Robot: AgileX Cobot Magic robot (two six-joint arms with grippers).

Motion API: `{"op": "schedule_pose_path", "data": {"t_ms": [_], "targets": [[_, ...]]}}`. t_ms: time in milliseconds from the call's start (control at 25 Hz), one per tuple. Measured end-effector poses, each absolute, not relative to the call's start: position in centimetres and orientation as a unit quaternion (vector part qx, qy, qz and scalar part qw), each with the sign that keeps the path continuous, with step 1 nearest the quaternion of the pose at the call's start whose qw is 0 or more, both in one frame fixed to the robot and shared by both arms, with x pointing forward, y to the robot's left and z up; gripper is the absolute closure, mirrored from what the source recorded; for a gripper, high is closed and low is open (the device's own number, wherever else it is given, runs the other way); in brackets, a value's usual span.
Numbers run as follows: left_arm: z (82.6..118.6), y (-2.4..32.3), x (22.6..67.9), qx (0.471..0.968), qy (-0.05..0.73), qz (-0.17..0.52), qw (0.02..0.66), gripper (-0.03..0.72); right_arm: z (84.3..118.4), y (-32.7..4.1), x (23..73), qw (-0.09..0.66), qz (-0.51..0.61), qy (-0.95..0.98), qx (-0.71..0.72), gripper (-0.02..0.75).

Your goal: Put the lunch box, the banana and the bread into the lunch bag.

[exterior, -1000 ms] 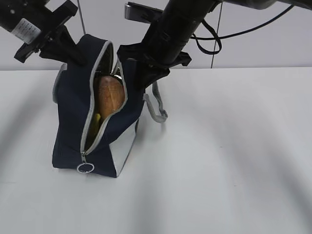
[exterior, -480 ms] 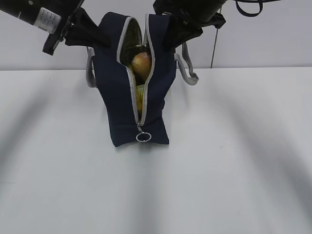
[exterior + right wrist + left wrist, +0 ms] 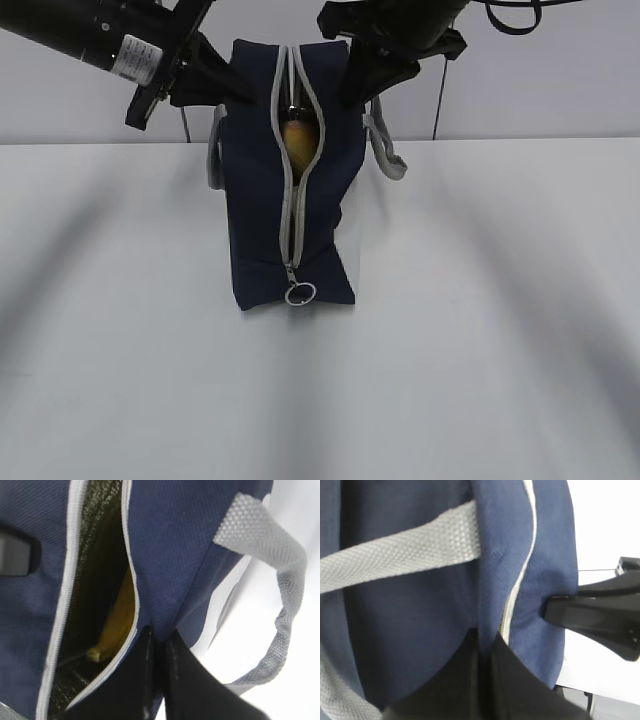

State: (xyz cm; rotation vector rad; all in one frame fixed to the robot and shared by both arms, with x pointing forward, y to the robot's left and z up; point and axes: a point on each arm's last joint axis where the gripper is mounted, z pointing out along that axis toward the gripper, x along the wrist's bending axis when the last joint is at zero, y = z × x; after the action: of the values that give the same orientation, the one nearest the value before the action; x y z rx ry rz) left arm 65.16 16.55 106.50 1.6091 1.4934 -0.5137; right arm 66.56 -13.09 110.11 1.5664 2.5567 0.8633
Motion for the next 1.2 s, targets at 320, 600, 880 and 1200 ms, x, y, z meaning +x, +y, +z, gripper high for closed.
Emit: {"op": "schedule_pose_path", "data": {"t_ms": [320, 600, 880, 1200], "targets": [[105.7, 16.4, 65.5, 0.638, 0.604, -0.214, 0.427, 0.691, 109.8, -12.9, 66.6, 0.002, 0.28, 0.818, 0.503, 0.743], [105.2, 16.8, 65.5, 0.657, 0.604, -0.194, 0.407, 0.687, 108.6, -12.6, 67.2, -0.013, 0.276, 0.817, 0.506, 0.743], [105.2, 16.8, 65.5, 0.661, 0.603, -0.191, 0.404, 0.664, 108.6, -12.6, 67.2, -0.012, 0.276, 0.817, 0.505, 0.726], [105.1, 17.5, 65.5, 0.661, 0.605, -0.196, 0.398, 0.291, 108.7, -12.5, 67.2, -0.013, 0.281, 0.816, 0.506, 0.356]]}}
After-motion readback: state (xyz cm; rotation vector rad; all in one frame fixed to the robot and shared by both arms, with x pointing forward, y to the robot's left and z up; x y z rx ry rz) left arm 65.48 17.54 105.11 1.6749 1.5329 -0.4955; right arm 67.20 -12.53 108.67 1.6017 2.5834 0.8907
